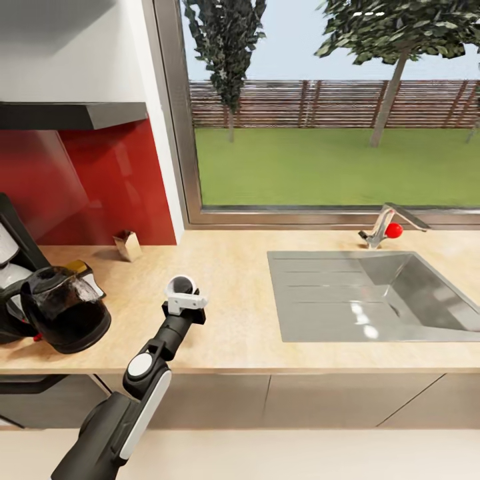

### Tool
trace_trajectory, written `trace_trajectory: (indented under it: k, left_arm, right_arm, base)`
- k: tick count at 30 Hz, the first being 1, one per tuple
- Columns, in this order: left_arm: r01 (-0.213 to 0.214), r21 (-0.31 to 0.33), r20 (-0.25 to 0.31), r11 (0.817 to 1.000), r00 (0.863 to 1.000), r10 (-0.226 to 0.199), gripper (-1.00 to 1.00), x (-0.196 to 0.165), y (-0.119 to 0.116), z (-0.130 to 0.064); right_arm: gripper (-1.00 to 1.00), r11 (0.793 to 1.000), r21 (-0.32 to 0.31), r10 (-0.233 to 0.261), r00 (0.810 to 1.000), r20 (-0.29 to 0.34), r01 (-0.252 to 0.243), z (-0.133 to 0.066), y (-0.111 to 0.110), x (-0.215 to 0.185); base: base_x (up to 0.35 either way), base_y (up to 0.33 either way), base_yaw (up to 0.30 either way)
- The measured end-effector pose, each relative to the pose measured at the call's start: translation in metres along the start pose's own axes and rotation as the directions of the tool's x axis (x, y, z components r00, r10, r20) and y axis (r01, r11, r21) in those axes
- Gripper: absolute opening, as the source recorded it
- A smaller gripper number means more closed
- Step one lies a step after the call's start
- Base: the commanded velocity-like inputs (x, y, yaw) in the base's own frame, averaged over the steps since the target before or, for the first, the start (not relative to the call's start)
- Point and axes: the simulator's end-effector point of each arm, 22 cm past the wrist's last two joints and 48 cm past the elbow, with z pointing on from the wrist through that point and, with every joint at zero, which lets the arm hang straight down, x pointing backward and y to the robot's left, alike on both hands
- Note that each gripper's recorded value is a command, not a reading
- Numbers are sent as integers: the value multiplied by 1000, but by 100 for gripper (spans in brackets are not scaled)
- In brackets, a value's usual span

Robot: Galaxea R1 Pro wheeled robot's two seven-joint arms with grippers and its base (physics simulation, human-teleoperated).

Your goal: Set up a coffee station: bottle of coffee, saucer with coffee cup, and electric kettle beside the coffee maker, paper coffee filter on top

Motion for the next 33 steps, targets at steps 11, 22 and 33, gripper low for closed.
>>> trace_trajectory:
  k: [11, 22, 33]
  left_arm:
    - [-6, -1, 23, 1000, 1000, 6, -100, -13, 1, -3]
    - [-5, 4, 64, 1000, 998, 5, -100, -27, -3, -6]
    - [-4, 5, 64, 1000, 998, 4, -100, -28, -5, -13]
  right_arm:
    - [100, 1000, -1, 2, 1000, 21, -2, -1, 0, -8]
    - [100, 1000, -3, 1, 999, 38, -1, -1, 1, -15]
    - [100, 1000, -5, -1, 999, 55, 1, -2, 2, -21]
  base:
    - [0, 0, 0]
    - [-186, -60, 0]
    - [-222, -145, 0]
